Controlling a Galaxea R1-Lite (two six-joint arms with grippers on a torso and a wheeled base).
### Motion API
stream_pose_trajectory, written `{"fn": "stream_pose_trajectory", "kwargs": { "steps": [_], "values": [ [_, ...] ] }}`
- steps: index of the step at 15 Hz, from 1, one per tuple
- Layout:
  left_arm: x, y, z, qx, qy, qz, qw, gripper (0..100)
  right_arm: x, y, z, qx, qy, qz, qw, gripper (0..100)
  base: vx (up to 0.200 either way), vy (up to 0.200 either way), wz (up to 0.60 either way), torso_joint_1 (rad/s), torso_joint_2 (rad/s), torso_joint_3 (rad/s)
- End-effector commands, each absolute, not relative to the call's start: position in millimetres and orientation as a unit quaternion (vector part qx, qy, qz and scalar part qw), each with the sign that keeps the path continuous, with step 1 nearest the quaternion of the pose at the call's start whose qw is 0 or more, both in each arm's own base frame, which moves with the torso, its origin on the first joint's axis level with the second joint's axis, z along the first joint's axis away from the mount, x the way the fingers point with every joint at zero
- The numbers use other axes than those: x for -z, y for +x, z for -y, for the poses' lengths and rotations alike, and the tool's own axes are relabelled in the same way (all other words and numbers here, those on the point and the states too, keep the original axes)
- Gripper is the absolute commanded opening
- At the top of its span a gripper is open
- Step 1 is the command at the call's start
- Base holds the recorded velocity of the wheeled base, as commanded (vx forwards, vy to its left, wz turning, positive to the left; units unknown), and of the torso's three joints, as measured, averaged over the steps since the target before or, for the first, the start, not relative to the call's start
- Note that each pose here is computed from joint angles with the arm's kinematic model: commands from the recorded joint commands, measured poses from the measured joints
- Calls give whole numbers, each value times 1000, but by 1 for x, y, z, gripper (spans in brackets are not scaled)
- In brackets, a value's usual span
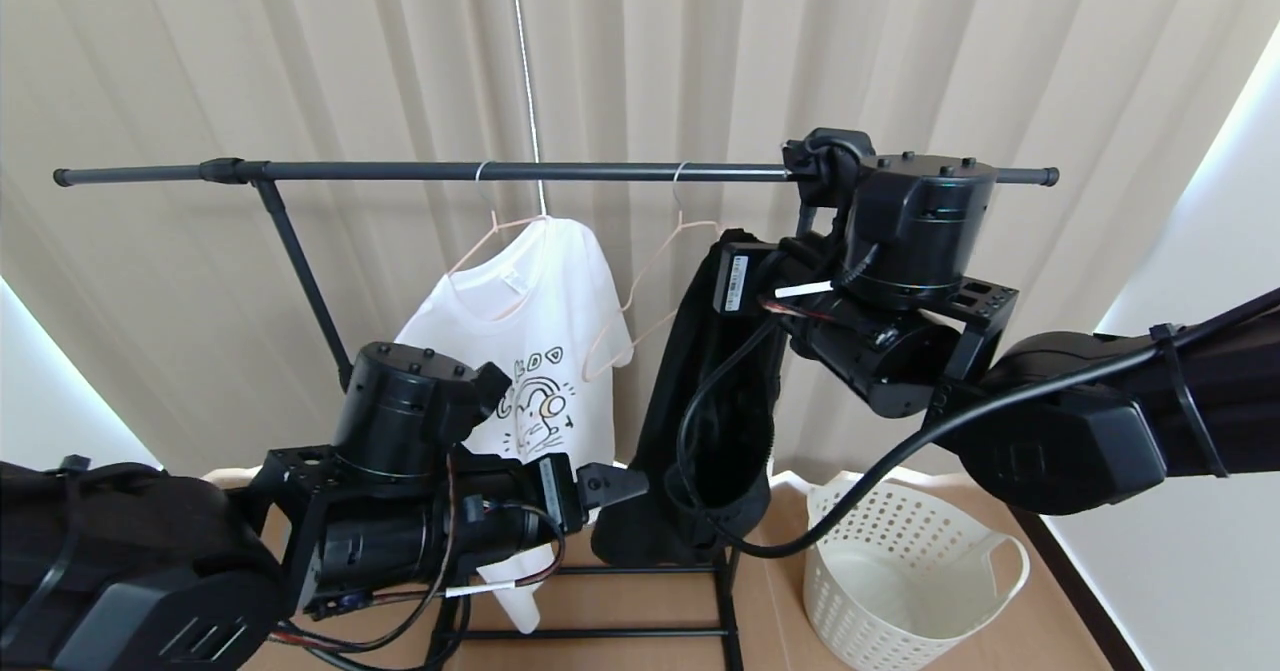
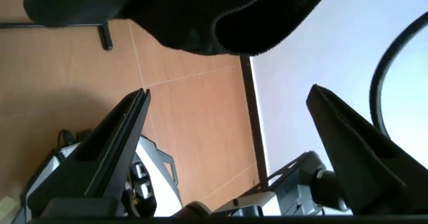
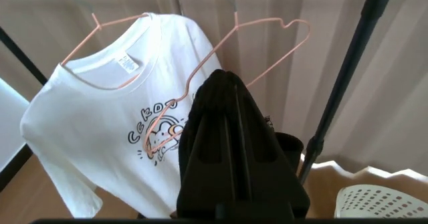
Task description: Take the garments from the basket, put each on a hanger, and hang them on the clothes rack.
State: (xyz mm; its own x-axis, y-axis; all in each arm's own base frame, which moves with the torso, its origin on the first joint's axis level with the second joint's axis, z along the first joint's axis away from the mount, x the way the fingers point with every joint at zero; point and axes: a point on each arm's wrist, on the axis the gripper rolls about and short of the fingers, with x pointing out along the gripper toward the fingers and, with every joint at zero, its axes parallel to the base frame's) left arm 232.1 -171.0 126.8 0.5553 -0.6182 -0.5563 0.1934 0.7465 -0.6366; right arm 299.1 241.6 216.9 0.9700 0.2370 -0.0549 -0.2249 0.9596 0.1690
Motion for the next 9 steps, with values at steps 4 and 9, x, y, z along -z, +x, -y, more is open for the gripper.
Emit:
{"fn": "stream_pose_trajectory", "kwargs": {
  "steps": [4, 9],
  "values": [
    [-107, 259, 194, 179, -297, -417, 840, 100, -216, 311, -264, -85, 119, -23, 989, 0, 0, 0, 0, 0, 0, 0],
    [-101, 268, 210, 139, -305, -399, 854, 100, -227, 313, -269, -70, 154, -5, 986, 0, 0, 0, 0, 0, 0, 0]
  ]
}}
